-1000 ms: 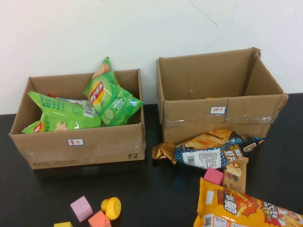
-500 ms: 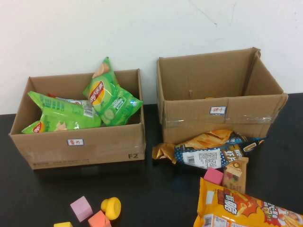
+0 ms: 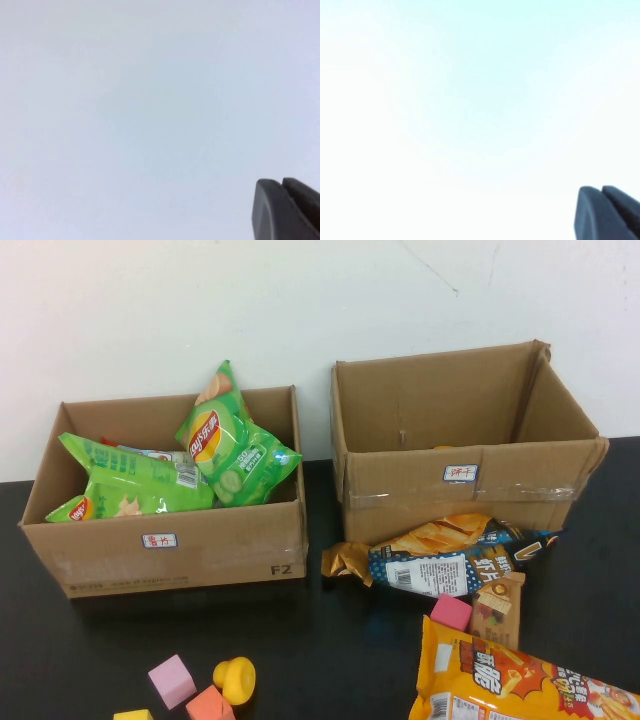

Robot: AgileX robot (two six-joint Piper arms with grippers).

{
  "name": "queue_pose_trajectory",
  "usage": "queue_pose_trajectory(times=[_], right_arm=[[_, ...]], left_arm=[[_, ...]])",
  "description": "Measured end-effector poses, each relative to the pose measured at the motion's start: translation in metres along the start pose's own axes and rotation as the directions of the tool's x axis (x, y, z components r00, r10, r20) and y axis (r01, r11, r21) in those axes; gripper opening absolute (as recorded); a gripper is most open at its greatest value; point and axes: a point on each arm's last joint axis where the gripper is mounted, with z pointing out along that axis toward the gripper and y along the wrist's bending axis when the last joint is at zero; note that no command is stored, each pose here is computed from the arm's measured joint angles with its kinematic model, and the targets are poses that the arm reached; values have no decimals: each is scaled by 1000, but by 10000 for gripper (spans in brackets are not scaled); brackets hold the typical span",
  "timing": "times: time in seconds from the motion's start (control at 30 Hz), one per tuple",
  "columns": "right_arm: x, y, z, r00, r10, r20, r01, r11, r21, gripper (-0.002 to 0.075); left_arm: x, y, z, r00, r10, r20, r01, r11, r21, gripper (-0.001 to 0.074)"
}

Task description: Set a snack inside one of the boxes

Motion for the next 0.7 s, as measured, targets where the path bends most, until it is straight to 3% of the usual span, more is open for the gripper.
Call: queue_pose_trajectory(times=[0.13, 0.23, 0.37, 0.53, 0.63, 0.7], right_arm=[[0, -3, 0, 999, 50, -10, -49, 998, 36, 1], [-10, -6, 8, 995, 96, -29, -93, 993, 74, 1], [-44, -6, 25, 998, 38, -51, -34, 997, 66, 1], [-98, -2, 44, 983, -113, -147, 116, 993, 7, 1], [-112, 0, 59, 935, -212, -284, 202, 977, -64, 1], [-112, 1, 72, 886, -254, -389, 225, 967, -120, 1]], left_arm=[[-7, 2, 0, 997, -31, 76, 33, 999, -22, -1], [-19, 6, 9, 990, -127, 62, 131, 990, -58, -1], [-56, 6, 33, 981, -168, -92, 162, 984, -72, -1], [-98, 4, 68, 958, -73, -277, 64, 997, -41, -1], [-94, 3, 93, 878, -35, -477, 31, 999, -17, -1], [-82, 2, 110, 779, -25, -626, 29, 1000, -3, -1]])
